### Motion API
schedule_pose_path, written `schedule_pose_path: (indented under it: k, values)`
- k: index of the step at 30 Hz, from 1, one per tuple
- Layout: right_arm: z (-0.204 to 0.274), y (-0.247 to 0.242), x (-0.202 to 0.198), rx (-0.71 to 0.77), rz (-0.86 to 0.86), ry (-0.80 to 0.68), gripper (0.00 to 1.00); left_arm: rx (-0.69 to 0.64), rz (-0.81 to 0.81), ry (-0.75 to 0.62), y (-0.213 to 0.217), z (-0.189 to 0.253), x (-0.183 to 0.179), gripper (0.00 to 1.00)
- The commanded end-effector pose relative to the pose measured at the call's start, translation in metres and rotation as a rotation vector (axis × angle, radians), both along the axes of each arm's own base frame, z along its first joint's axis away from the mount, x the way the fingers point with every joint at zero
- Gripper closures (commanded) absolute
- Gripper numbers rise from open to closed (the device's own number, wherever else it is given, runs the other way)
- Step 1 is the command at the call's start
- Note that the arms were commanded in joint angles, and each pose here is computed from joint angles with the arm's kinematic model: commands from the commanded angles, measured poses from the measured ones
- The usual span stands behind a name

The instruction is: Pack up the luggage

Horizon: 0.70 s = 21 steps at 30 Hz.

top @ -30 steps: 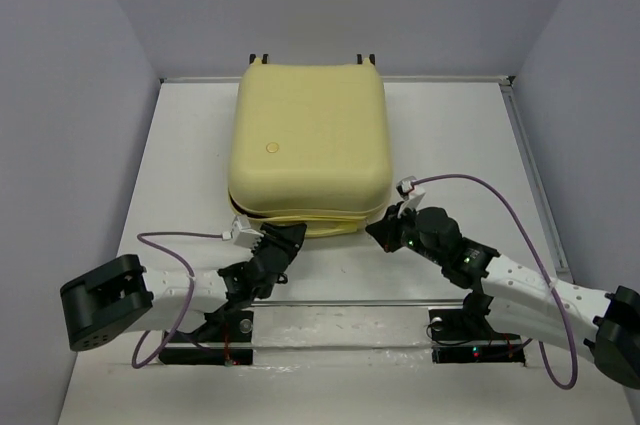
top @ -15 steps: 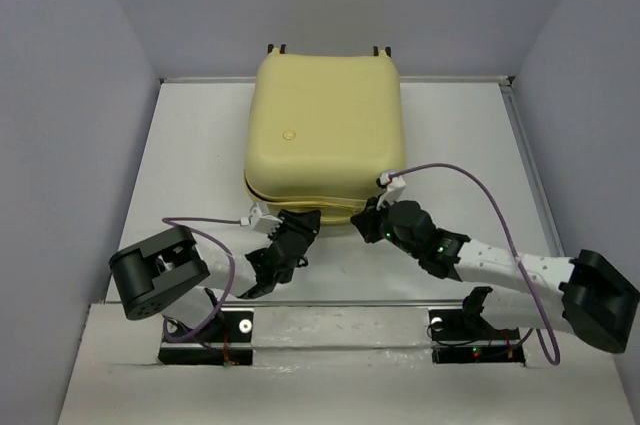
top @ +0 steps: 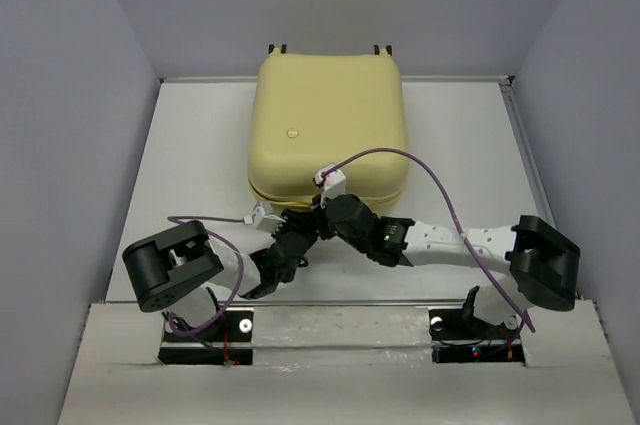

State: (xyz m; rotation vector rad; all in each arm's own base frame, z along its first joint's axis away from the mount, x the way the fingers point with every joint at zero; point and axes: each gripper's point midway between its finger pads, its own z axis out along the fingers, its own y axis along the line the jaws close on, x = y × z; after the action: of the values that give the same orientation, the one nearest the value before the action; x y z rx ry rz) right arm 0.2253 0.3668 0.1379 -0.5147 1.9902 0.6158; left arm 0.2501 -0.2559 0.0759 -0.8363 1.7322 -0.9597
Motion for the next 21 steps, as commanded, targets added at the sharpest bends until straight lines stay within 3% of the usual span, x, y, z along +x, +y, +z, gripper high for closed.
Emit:
schedule_pose_path:
  k: [1,5,7,8,9,12,17,18,19,21]
  values:
    - [0.079,0.092,-0.123,0.266,0.488,0.047,0.93,-0.045,-0.186,-0.127,-0.049,0.046,-0.01,0.94]
    - [0.064,0.032,-0.104,0.214,0.3,0.018,0.93,-0.035,-0.13,-0.103,-0.018,0.038,-0.017,0.94]
    - [0.058,0.009,-0.097,0.217,0.22,0.036,0.89,-0.003,-0.134,-0.088,-0.01,0.032,-0.021,0.8]
    - [0.051,-0.005,-0.091,0.198,0.171,0.043,0.77,-0.007,-0.148,-0.095,-0.006,0.036,-0.027,0.7]
    - [0.054,-0.024,-0.084,0.226,0.113,0.059,0.47,0.032,-0.16,-0.089,-0.002,0.03,-0.031,0.49]
    - [0.057,-0.058,-0.074,0.171,0.047,0.065,0.19,0.064,-0.166,-0.096,0.012,0.035,-0.04,0.18]
    - [0.107,-0.107,-0.053,0.154,-0.105,-0.052,0.12,0.127,-0.154,-0.123,0.044,0.065,-0.053,0.08]
    - [0.12,-0.122,-0.044,0.167,-0.149,-0.087,0.12,0.209,-0.159,-0.107,0.054,0.057,-0.057,0.07]
    - [0.122,-0.124,-0.042,0.159,-0.154,-0.097,0.12,0.139,-0.143,-0.144,0.055,0.081,-0.056,0.07]
    - [0.139,-0.148,-0.024,0.191,-0.227,-0.125,0.17,0.167,-0.129,-0.168,0.072,0.105,-0.06,0.07]
